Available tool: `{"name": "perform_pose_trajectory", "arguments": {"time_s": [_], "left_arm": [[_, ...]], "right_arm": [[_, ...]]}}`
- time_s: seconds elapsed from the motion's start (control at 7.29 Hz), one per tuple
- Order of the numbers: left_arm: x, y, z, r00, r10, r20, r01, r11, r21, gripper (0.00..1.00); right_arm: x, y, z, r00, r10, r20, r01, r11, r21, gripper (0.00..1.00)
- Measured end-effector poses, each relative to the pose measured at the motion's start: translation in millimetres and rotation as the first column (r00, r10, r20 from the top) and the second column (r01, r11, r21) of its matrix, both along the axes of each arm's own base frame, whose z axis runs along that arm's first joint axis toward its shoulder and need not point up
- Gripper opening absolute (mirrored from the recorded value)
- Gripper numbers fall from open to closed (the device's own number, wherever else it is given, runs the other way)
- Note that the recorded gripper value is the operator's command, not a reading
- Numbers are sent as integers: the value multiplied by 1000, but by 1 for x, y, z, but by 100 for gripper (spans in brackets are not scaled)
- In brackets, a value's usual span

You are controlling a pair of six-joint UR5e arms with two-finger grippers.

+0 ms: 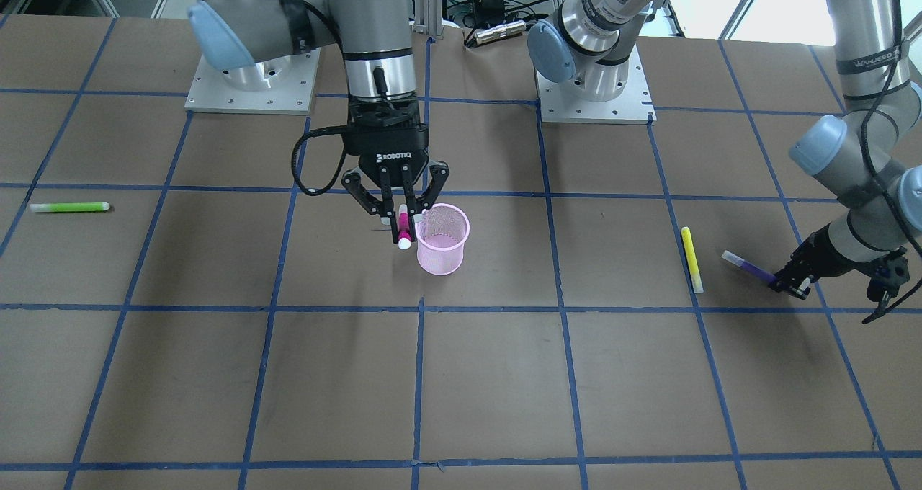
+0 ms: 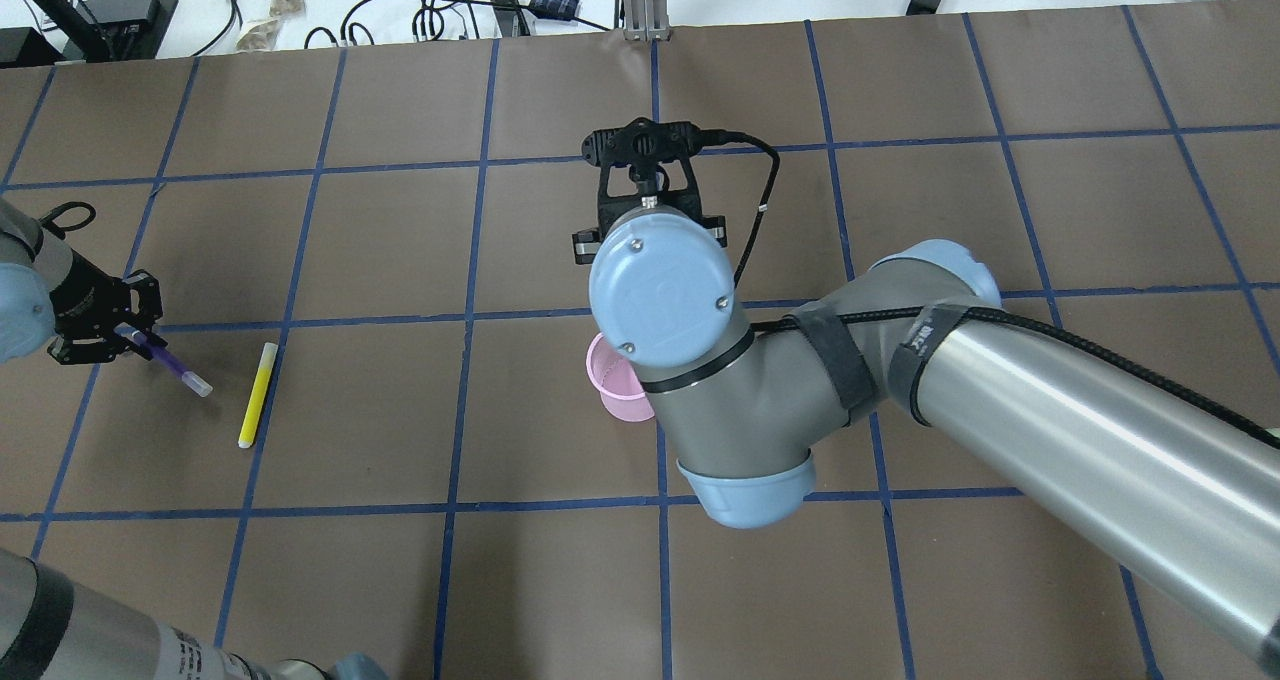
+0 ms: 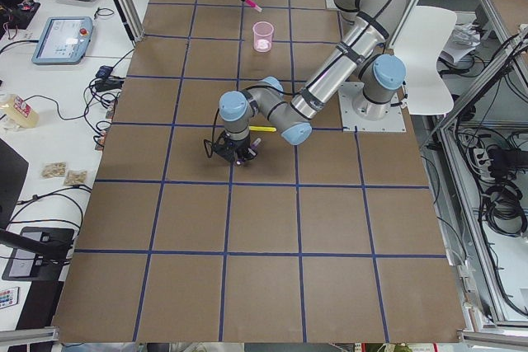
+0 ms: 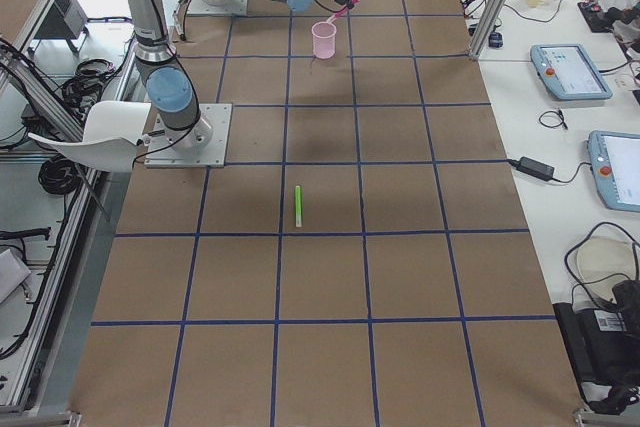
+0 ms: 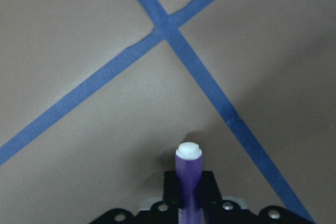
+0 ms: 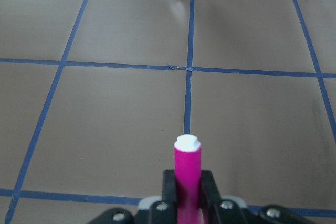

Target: Insert purple and pink pens into pink cup

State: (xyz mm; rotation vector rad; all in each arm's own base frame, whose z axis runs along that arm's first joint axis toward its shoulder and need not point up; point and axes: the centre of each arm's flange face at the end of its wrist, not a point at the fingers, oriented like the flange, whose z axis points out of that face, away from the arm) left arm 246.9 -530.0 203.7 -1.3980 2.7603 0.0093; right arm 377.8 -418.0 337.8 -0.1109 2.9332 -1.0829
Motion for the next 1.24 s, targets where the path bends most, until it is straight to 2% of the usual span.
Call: {"name": "perform_pose_trajectory", "arguments": {"time_s": [0.27,0.55,0.69,0.82,0.96,1.1,1.24], "left_arm": [[-14,-14,41,999,-17,36,18,999,-43,0],[-54,-24,81,999,18,44,-15,998,-65,0],[-84,-31,104,998,37,48,-34,997,-74,0],[-117,-37,124,997,58,47,-55,996,-77,0],[-147,-41,140,995,90,45,-86,993,-82,0],[-177,-42,152,992,122,39,-118,989,-84,0],[-204,-39,161,989,145,33,-142,987,-80,0]], "right_arm": [[15,6,-20,1000,-25,10,25,1000,-9,0],[28,13,-36,999,-40,27,40,999,9,0],[30,14,-44,998,-50,29,50,999,21,6],[29,17,-51,998,-63,25,62,998,29,31],[26,21,-57,997,-73,16,73,997,36,85],[22,25,-62,996,-84,9,83,996,42,97],[20,27,-65,995,-96,10,95,995,41,100]]}}
